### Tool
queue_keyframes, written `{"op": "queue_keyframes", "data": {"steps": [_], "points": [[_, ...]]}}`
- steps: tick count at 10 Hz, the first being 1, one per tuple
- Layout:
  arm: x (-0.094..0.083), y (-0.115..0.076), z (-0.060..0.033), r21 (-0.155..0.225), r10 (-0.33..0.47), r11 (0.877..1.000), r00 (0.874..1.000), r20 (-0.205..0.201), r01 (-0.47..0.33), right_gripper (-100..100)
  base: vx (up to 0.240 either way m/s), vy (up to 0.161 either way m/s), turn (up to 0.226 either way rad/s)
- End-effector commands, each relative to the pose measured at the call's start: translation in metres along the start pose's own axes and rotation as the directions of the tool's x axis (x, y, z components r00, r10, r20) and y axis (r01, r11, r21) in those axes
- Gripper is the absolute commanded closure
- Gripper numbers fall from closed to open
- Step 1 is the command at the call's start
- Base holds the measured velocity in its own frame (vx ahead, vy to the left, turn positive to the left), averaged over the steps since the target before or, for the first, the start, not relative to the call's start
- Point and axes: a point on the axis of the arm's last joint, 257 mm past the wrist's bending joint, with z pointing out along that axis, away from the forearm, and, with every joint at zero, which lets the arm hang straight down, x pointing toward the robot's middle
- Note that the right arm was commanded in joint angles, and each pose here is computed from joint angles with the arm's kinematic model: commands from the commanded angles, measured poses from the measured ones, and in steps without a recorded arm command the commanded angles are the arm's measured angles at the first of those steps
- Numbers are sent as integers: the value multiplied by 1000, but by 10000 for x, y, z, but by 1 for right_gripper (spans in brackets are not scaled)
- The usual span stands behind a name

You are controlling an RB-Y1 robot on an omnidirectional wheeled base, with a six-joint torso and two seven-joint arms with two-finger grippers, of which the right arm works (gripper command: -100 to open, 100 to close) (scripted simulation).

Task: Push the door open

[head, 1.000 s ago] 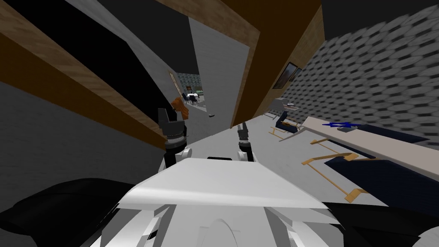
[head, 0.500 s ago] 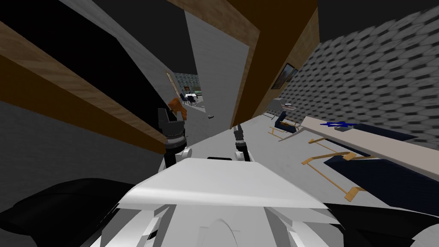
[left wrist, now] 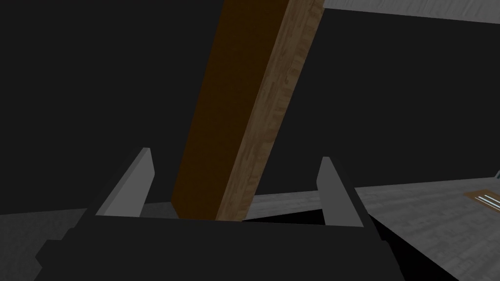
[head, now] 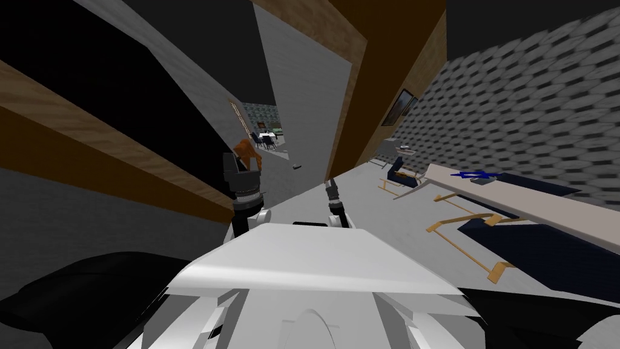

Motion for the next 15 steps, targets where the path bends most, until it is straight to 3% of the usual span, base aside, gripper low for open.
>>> {"op": "queue_keyframes", "data": {"steps": [1,6,10,14,15], "points": [[81,-105,-3,19,17,1000,1000,-20,-16,-100,94,48,-44],[522,-542,-134,103,83,992,991,-107,-72,-100,117,61,-68],[768,-771,-241,153,117,984,981,-154,-93,-100,105,54,-56],[1000,-984,-367,203,149,973,968,-200,-108,-100,88,45,-47],[1109,-1082,-437,228,163,967,961,-222,-112,-100,125,66,-81]]}}
